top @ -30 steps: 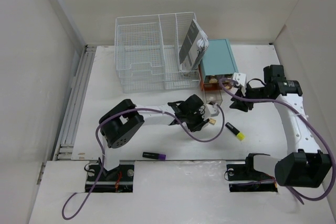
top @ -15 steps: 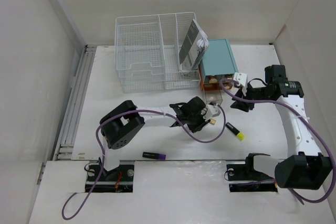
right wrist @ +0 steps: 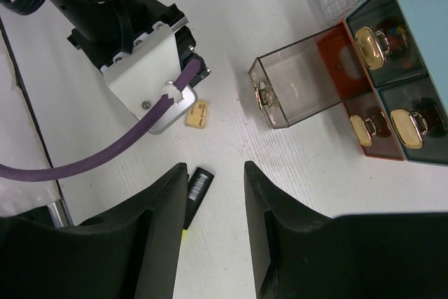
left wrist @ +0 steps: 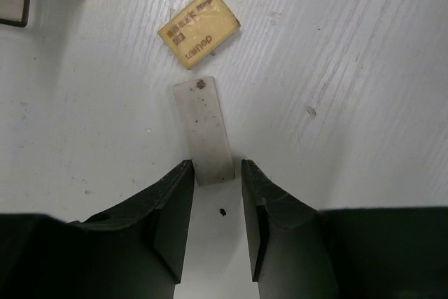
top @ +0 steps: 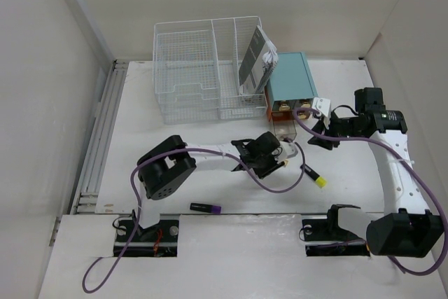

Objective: Organize the desk

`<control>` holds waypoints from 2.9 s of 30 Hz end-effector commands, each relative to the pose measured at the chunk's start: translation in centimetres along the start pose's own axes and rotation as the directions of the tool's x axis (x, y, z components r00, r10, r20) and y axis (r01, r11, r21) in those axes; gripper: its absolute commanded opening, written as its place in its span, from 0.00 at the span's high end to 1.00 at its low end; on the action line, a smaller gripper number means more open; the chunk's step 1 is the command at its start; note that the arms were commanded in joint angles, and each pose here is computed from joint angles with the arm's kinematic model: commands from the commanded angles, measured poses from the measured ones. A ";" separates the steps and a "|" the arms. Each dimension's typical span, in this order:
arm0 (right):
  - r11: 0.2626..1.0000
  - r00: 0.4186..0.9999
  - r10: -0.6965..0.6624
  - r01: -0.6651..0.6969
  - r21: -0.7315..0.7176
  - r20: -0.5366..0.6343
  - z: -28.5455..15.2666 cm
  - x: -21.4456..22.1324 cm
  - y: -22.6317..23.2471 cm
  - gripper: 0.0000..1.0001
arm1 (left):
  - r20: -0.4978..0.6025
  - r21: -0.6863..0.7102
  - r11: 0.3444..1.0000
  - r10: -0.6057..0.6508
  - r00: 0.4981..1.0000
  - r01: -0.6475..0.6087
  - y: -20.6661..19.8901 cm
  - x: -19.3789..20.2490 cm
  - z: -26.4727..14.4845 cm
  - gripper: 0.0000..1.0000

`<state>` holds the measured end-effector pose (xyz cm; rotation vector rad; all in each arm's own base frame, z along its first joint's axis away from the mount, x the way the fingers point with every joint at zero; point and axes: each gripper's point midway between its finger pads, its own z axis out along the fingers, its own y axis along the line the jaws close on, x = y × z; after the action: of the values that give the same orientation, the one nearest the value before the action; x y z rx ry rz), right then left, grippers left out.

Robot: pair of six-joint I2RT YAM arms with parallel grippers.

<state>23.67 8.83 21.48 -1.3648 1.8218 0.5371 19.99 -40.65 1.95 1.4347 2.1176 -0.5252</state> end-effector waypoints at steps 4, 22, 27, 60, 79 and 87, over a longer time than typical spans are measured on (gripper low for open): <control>0.999 0.999 -0.030 0.029 0.022 0.035 -0.6 -1.1 -0.1 0.55 | -0.238 -0.035 0.999 -0.016 0.971 0.008 -0.2 6.8 1.4 0.67; 0.999 0.999 -0.018 0.016 0.043 0.036 -1.0 -1.1 0.2 0.55 | -0.207 -0.092 0.995 -0.047 0.977 0.028 0.1 6.5 -0.5 1.00; 0.976 1.000 0.015 -0.010 0.219 -0.021 -2.4 -0.3 -2.7 0.55 | -0.118 -0.108 0.989 -0.114 0.986 0.102 0.1 5.1 -3.2 1.00; 0.948 0.852 0.292 -0.197 0.250 -0.435 12.0 6.6 -1.6 0.42 | 0.745 0.039 0.832 -0.393 0.539 0.553 4.0 -4.8 -28.0 1.00; 0.975 0.774 0.221 -0.191 0.115 -0.594 14.8 7.7 1.2 0.41 | 0.753 0.037 0.830 -0.389 0.530 0.557 4.1 -4.8 -28.4 1.00; 0.977 0.745 0.199 -0.203 0.069 -0.637 15.5 8.8 2.3 0.42 | 0.761 0.028 0.831 -0.378 0.527 0.556 4.2 -4.8 -28.7 1.00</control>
<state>25.21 14.53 4.19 -1.4487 2.5770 0.1566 19.16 -26.11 25.18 0.3808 1.8189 -0.8394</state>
